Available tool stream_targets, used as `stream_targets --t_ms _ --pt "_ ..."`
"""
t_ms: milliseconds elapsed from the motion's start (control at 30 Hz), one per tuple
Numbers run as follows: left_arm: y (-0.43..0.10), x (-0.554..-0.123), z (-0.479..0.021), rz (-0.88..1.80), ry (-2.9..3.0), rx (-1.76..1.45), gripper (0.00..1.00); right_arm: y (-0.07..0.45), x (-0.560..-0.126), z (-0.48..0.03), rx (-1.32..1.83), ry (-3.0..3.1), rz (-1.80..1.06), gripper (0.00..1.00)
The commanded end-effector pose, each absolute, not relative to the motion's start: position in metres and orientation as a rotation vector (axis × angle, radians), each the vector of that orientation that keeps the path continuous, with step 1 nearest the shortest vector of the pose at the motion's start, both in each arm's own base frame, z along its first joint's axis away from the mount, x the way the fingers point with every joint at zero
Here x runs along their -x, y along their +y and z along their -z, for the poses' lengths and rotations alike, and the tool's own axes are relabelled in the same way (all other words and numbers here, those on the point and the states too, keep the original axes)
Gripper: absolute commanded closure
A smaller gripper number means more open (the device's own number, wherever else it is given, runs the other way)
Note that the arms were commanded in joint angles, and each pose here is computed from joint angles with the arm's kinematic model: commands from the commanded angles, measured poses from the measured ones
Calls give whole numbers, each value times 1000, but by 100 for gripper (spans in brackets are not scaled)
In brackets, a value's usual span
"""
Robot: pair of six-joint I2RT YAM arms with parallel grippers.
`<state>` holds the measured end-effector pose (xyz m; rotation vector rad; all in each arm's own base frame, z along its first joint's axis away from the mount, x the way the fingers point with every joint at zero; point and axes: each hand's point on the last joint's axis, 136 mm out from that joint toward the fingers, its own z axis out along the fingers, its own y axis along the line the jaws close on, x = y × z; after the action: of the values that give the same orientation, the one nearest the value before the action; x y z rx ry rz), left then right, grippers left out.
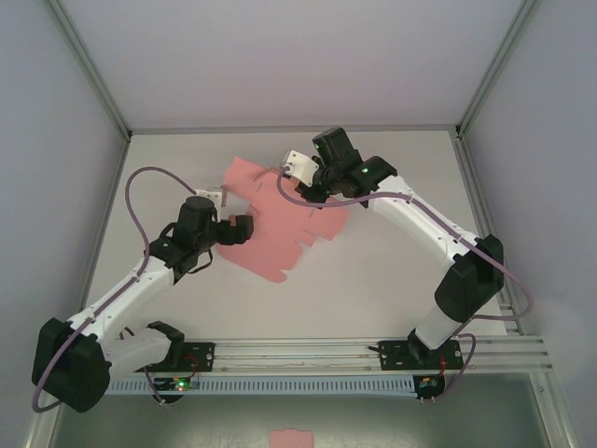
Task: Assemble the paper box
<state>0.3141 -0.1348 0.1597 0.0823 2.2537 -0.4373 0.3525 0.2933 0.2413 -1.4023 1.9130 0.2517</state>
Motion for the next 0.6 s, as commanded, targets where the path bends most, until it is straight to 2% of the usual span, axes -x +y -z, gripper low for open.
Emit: stream_targets --t_ms 0,200,400,567 --pt "-152 -330 -182 510 2148 -127 2 315 -337 -245 1458 1865 -377 100" --pt "-178 -330 -182 679 2109 -203 10 318 -341 -233 1462 1847 -299 100" --pt "-189 -328 -170 765 2118 -207 15 321 -334 -245 1482 1800 -324 100" --pt "-191 -332 -167 798 2108 -170 32 326 -306 -237 1650 1657 -303 100"
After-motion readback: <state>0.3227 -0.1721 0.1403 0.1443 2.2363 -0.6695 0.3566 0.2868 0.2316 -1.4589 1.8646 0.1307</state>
